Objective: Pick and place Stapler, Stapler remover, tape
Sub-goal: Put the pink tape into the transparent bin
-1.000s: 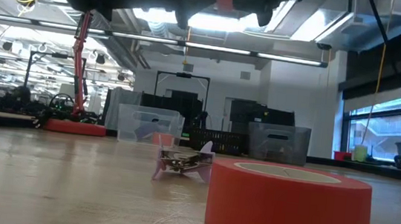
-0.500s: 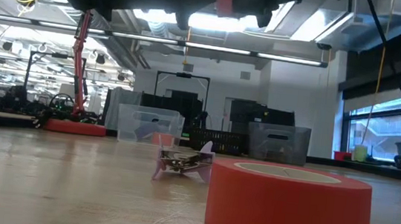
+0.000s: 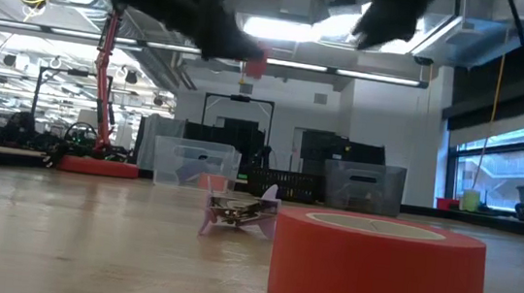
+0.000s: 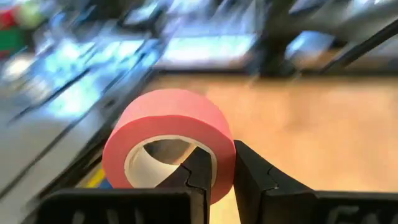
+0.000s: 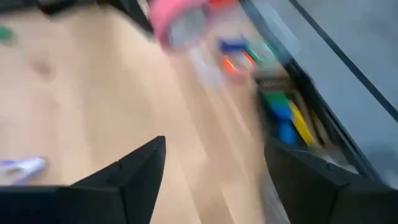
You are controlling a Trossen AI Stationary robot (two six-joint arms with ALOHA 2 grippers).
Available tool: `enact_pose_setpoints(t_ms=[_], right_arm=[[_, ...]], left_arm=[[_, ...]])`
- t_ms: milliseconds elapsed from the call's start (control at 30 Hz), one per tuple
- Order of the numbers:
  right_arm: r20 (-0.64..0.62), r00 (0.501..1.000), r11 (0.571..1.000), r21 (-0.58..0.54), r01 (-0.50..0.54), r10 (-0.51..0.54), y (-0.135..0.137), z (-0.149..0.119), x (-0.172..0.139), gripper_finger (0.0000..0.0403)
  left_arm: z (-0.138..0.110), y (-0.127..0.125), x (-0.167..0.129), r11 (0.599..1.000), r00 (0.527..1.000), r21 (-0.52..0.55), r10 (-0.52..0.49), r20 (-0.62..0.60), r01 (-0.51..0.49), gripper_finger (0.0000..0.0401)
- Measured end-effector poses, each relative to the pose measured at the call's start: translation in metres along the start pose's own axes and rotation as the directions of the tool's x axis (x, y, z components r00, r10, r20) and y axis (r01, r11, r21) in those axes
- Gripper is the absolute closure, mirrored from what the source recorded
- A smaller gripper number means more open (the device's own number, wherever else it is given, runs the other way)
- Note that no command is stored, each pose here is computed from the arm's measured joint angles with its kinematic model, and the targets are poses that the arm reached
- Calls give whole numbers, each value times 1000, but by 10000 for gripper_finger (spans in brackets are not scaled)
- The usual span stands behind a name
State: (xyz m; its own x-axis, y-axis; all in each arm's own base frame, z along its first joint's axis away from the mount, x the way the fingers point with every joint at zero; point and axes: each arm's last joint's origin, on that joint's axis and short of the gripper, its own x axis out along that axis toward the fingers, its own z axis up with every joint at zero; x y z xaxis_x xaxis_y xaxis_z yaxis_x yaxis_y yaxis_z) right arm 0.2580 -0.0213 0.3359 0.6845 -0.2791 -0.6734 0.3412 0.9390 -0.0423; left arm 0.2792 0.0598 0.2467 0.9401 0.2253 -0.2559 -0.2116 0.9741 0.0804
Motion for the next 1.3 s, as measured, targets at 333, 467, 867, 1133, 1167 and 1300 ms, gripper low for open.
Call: enact_pose_setpoints(t_ms=[333,467,867,1133,1167,1300], right_arm=[[-185,965,974,88,207,-188,-10,-22,-7,124],[-176,966,976,76,203,-187,-10,-21,-7,124],[-154,970,978,64,197,-186,-11,-18,-6,124],[-155,970,978,62,197,-186,-11,-18,-6,124],[-155,970,978,62,197,-186,-11,-18,-6,124],[-155,970,979,60,197,-186,-11,-18,-6,124]], left_arm=[[13,93,2,952,860,112,305,-410,-284,369],[2,130,8,952,774,93,292,-562,-292,369],[-54,141,55,991,606,88,8,-795,101,369],[-58,132,60,949,583,184,-1,-812,258,369],[-58,130,60,933,578,212,6,-816,290,369],[-58,121,58,842,520,312,44,-853,440,369]])
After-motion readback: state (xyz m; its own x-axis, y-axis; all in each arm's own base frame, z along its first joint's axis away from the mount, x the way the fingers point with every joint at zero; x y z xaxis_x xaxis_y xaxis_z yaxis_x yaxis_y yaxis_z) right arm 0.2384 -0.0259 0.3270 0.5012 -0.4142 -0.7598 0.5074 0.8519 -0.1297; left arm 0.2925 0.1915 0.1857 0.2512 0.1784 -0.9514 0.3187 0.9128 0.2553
